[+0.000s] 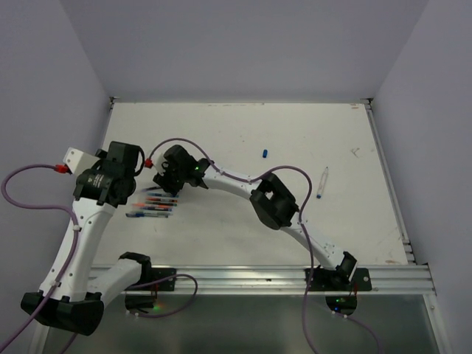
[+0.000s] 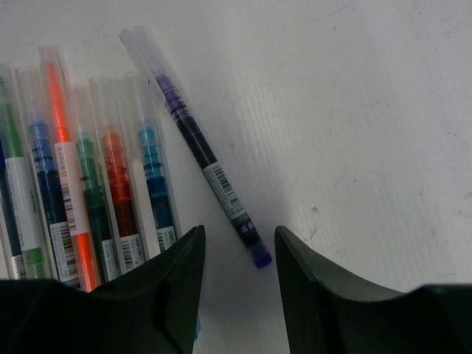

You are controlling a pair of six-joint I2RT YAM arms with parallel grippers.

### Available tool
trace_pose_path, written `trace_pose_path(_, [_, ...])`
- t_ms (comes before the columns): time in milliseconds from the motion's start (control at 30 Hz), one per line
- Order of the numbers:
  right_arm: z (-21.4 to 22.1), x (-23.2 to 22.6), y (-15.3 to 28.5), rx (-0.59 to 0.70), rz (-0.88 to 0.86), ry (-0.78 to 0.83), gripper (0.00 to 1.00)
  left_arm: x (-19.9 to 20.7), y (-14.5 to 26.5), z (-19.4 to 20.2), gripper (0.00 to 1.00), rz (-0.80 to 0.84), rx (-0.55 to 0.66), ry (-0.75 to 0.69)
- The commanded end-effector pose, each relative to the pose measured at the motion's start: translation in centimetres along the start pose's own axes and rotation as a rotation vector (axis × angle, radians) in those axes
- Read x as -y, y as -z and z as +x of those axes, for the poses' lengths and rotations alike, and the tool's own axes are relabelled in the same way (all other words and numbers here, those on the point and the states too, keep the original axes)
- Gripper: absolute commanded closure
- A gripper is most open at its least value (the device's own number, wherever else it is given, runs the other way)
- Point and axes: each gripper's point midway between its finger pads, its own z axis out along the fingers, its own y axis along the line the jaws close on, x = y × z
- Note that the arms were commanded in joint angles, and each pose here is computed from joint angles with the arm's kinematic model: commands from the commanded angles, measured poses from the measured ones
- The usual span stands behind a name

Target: Open the pen caps

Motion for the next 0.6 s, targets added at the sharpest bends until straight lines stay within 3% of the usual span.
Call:
trace_pose_path(0, [-0.1,-0.1,0.0,-0.024,0.015,0.051,0.54,0.8,0.2,-1.5,0.26,0.028,0.051,0.053])
trace_pose_path(100, [0.7,-0.5,-0.5,-0.050,0.015,0.072,0.61,1.0,0.4,-1.6,0.26,0.037,0.049,0.057])
trace_pose_path(233, [0.7,-0.8,-0.6,-0.061,0.027,0.114,0.80,1.0,0.4,-1.6,0.26,0.043,0.050,0.050])
trace_pose_path(300, [0.7,-0.8,-0.5,-0.064,0.031,0.128,0.82,1.0,0.5,-1.7,0.26,0.050,0.052,0.047])
trace_pose_path(400, [0.8,-0.5,-0.4,-0.072,0.048,0.150,0.92,1.0,0.6,-1.9,0.26,0.059,0.056,0.050])
trace_pose_path(433, [0.7,-0.2,-0.3,-0.074,0.055,0.159,0.98,1.0,0.6,-2.0,0.26,0.060,0.057,0.051])
trace_pose_path(567, [1.4,-0.2,-0.4,-0.074,0.068,0.160,1.00,1.4,0.6,-1.9,0.26,0.070,0.053,0.049])
